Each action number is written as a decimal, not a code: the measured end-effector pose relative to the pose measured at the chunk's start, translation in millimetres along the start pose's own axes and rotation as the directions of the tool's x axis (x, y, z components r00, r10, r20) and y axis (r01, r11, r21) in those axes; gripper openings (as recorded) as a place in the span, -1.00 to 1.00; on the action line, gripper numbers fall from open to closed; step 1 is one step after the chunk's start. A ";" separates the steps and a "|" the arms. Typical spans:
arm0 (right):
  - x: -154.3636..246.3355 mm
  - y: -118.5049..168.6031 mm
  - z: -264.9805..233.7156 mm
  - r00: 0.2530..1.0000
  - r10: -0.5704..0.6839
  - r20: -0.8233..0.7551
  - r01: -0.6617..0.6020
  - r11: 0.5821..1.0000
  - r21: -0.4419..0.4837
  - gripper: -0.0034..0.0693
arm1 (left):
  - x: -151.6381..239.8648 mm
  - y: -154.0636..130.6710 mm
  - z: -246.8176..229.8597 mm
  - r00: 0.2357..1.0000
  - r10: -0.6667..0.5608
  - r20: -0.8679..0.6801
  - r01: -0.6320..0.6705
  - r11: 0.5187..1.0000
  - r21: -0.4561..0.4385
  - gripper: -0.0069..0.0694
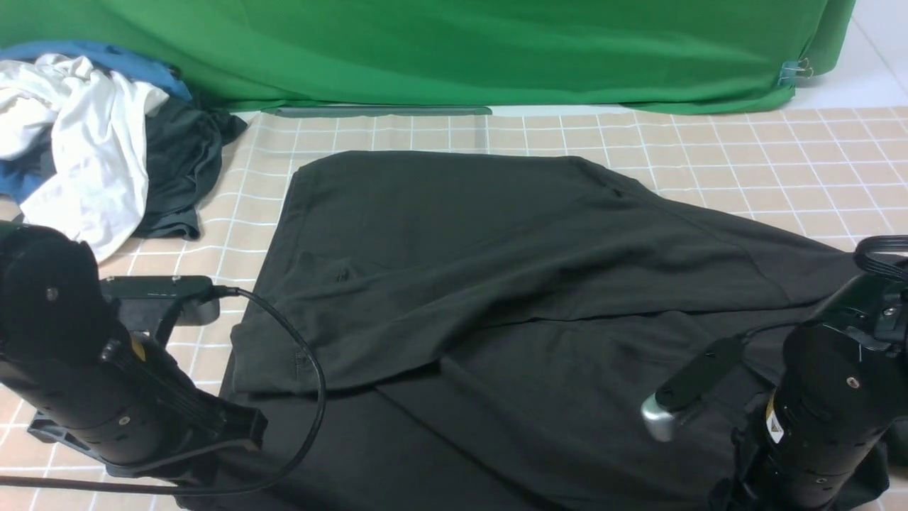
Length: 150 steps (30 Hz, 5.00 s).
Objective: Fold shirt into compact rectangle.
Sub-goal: 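Grasp the near edge of the shirt at its hem and shoulder corners, then fold the black garment in half by bringing its near edge over to the far edge, then pull the folded dark garment lengthwise by its ends to straighten it flat on the table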
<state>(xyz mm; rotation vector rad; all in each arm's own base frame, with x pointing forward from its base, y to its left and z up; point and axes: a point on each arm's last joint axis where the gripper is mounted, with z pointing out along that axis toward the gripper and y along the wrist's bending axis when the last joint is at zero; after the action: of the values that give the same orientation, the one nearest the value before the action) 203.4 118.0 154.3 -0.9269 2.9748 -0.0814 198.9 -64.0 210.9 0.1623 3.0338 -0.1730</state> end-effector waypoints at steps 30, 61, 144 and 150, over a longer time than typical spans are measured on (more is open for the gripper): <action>-116.1 -138.0 -95.4 0.956 0.082 0.281 -0.116 0.988 0.105 -0.71 | -235.1 -2.4 -61.3 0.920 -0.175 0.351 0.151 0.984 0.096 -0.77; -212.5 -170.1 -74.8 0.855 0.205 0.477 -0.186 0.979 -0.089 -0.59 | -313.5 6.6 -8.7 0.906 -0.057 0.419 0.078 0.996 -0.034 -0.29; -243.7 -140.3 -129.8 0.847 0.132 0.514 -0.032 0.979 -0.200 -0.71 | -350.1 40.5 28.5 0.798 0.136 0.587 -0.099 0.991 -0.095 -0.41; -225.5 -141.6 -164.4 0.821 0.190 0.538 -0.117 0.979 -0.166 -0.71 | -330.0 35.8 -12.1 0.858 0.144 0.494 -0.114 0.989 -0.091 -0.18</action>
<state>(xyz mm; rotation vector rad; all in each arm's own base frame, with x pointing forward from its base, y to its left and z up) 462.9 136.8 328.4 -0.5782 2.5083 0.3277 528.3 -60.3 253.4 0.2697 2.4950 -0.0953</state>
